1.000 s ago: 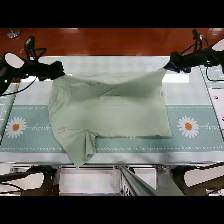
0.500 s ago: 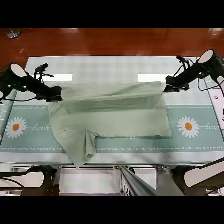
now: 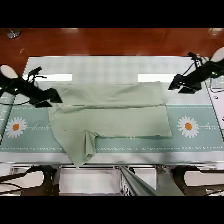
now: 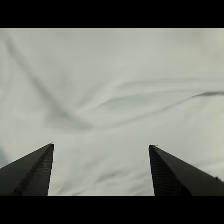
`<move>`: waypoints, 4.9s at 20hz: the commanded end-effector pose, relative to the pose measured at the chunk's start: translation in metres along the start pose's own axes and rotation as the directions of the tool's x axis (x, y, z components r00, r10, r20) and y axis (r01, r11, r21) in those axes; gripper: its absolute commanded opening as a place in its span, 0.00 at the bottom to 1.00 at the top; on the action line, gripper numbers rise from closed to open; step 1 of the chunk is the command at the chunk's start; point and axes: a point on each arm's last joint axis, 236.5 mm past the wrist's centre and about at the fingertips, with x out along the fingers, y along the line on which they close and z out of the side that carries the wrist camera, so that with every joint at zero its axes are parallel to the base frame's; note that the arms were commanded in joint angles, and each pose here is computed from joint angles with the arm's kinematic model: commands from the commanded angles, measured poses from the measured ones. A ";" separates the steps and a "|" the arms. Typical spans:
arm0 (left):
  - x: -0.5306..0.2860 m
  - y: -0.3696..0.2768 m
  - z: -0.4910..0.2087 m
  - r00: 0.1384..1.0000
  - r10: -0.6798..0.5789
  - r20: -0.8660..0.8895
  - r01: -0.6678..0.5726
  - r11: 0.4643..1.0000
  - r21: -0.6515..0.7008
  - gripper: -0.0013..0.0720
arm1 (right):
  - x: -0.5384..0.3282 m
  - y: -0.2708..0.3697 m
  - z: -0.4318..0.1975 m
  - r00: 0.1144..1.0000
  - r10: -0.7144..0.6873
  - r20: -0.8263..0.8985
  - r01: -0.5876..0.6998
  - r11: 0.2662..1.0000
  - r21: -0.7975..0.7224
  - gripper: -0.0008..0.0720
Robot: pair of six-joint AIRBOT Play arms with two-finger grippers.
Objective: Fold the shirts.
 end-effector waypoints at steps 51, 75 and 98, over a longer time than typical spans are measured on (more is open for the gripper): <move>-0.025 -0.064 0.049 0.863 -0.311 0.399 0.359 0.932 -0.050 0.04 | 0.027 0.057 0.014 0.948 0.275 0.162 -0.297 0.946 0.134 0.05; 0.019 -0.026 0.114 0.973 -0.229 -0.012 0.226 0.966 -0.126 0.98 | 0.053 0.032 0.084 0.917 0.375 0.140 -0.397 0.896 0.200 0.86; -0.036 -0.177 0.083 0.882 -0.246 0.402 0.141 0.952 0.272 0.05 | 0.019 0.056 0.007 0.975 0.212 -0.061 -0.215 0.975 -0.047 0.04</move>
